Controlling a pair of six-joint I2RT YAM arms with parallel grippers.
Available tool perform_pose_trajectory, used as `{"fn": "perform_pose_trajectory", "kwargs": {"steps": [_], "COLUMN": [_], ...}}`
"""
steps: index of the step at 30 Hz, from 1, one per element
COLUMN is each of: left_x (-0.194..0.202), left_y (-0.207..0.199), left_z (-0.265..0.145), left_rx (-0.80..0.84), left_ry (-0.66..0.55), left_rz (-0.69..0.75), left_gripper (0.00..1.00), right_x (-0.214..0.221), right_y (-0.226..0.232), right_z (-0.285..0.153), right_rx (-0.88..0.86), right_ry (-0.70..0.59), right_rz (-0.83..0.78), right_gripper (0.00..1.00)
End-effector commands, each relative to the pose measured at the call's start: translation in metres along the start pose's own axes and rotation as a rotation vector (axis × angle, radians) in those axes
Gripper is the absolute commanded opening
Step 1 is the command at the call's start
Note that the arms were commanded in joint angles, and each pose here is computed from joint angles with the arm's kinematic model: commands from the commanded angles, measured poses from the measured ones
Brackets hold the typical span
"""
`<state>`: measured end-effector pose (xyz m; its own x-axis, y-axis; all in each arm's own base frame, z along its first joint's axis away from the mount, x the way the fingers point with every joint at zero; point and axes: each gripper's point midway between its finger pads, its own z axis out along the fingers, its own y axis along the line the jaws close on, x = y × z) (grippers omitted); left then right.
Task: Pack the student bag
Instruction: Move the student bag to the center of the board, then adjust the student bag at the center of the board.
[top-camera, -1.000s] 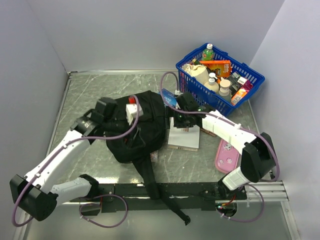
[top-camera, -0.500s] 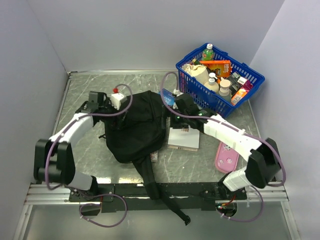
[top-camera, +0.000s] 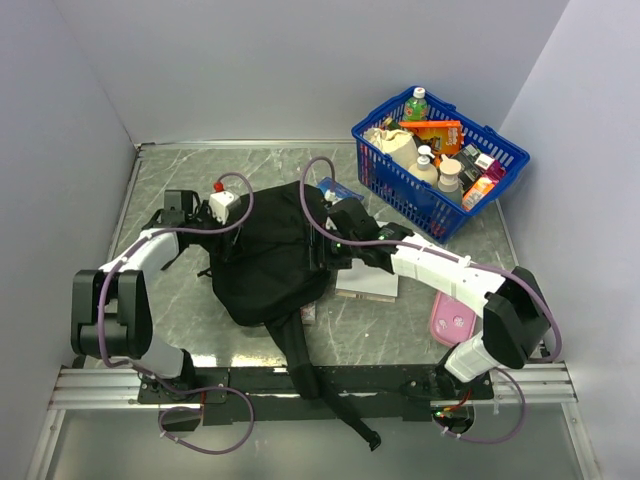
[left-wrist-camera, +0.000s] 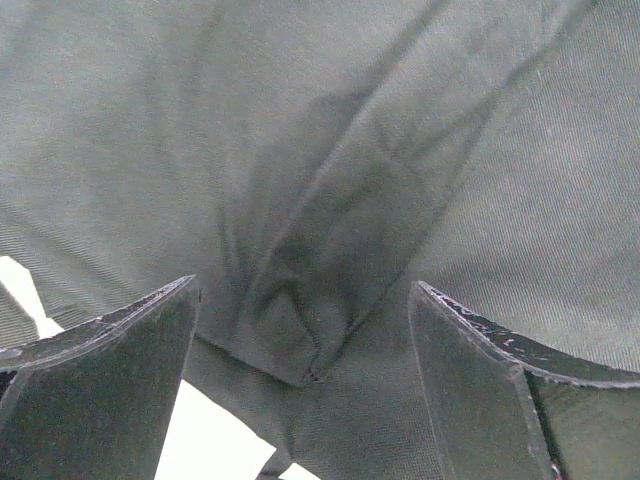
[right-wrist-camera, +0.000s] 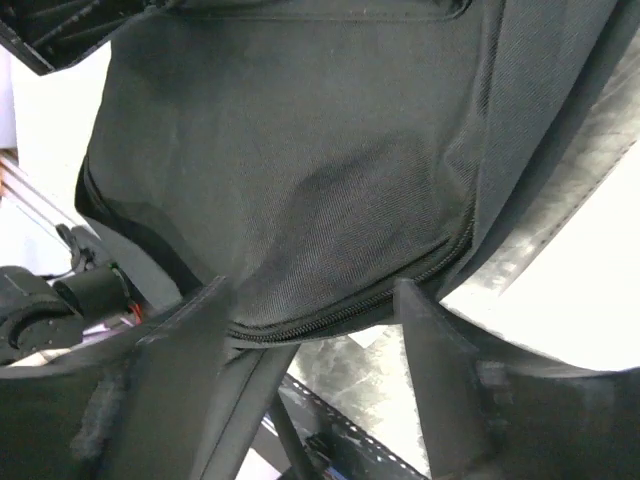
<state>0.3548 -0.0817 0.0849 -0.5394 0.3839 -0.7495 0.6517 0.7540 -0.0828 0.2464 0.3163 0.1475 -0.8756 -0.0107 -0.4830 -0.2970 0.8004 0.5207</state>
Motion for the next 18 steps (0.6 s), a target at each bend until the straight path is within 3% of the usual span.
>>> {"fn": "perform_pose_trajectory", "kwargs": {"steps": [1, 5, 10, 13, 14, 17, 18], "left_x": [0.007, 0.008, 0.008, 0.007, 0.007, 0.004, 0.007], "left_y": [-0.013, -0.007, -0.003, -0.013, -0.015, -0.025, -0.029], "left_z": [0.009, 0.016, 0.019, 0.017, 0.015, 0.000, -0.005], "left_rx": [0.103, 0.093, 0.086, 0.124, 0.126, 0.128, 0.131], "left_ry": [-0.006, 0.001, -0.006, -0.015, -0.017, -0.034, -0.025], "left_rz": [0.045, 0.050, 0.073, 0.059, 0.058, 0.079, 0.077], "left_gripper": [0.88, 0.85, 0.75, 0.54, 0.34, 0.10, 0.06], "right_x": [0.013, 0.019, 0.026, 0.027, 0.022, 0.009, 0.004], "right_y": [0.002, -0.005, -0.009, -0.015, -0.015, -0.023, -0.024], "right_z": [0.011, 0.016, 0.022, 0.025, 0.025, 0.023, 0.021], "right_rx": [-0.017, 0.009, 0.013, 0.042, 0.048, 0.120, 0.132], "right_ry": [0.032, 0.055, 0.079, 0.082, 0.074, 0.055, 0.048], "right_rz": [0.019, 0.019, 0.024, 0.010, 0.001, -0.047, -0.058], "right_gripper": [0.64, 0.50, 0.49, 0.42, 0.40, 0.31, 0.30]}}
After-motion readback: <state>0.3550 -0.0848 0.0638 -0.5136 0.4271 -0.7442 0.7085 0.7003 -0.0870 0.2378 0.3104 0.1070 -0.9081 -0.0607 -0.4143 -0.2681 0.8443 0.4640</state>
